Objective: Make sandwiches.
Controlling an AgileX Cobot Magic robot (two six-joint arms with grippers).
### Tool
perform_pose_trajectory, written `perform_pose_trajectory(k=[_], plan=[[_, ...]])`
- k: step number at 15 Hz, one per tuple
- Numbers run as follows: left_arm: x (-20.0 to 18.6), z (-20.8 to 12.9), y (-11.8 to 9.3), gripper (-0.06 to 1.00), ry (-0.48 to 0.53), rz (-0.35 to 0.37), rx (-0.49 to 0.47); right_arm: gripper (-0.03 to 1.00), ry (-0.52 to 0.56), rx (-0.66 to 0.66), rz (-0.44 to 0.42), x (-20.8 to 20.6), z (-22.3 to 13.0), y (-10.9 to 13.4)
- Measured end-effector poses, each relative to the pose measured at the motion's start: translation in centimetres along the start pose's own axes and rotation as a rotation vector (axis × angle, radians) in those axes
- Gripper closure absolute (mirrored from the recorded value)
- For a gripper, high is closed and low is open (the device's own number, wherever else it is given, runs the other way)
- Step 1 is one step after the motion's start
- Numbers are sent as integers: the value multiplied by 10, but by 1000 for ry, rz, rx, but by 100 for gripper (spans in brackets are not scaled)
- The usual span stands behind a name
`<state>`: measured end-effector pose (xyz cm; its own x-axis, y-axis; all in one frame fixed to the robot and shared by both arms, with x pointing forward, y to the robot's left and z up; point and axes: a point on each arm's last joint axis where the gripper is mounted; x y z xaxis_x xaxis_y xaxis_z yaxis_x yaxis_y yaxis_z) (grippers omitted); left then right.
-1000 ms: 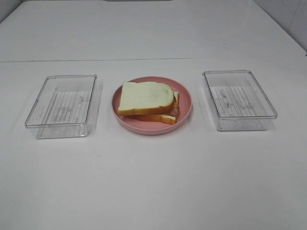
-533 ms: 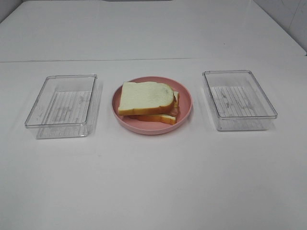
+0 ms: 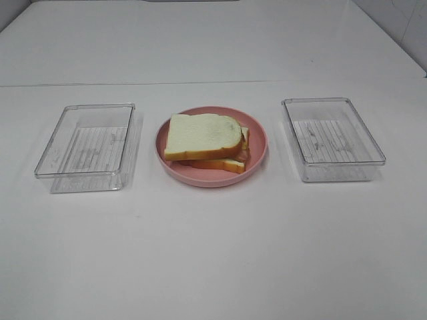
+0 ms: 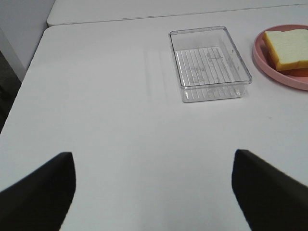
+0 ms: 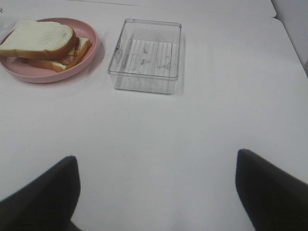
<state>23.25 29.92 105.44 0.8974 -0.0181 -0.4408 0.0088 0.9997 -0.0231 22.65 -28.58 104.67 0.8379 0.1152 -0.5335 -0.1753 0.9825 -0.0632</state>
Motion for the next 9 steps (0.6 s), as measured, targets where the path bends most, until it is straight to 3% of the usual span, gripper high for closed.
perform_pose_trajectory(k=[9], plan=[[0, 0, 0, 11, -1, 0, 0, 14, 0, 0, 0, 0, 0, 0]])
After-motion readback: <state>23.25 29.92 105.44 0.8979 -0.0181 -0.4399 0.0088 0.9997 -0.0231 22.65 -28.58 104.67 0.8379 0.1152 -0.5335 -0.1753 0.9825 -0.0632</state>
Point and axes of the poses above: a point on each arm's last joint axis where the gripper is mounted, x pointing out along that axis toward the gripper, y along the wrist's bending axis when the last joint is at zero, z = x × y, and after that the axes turned 2 degrees about -x, right-handed
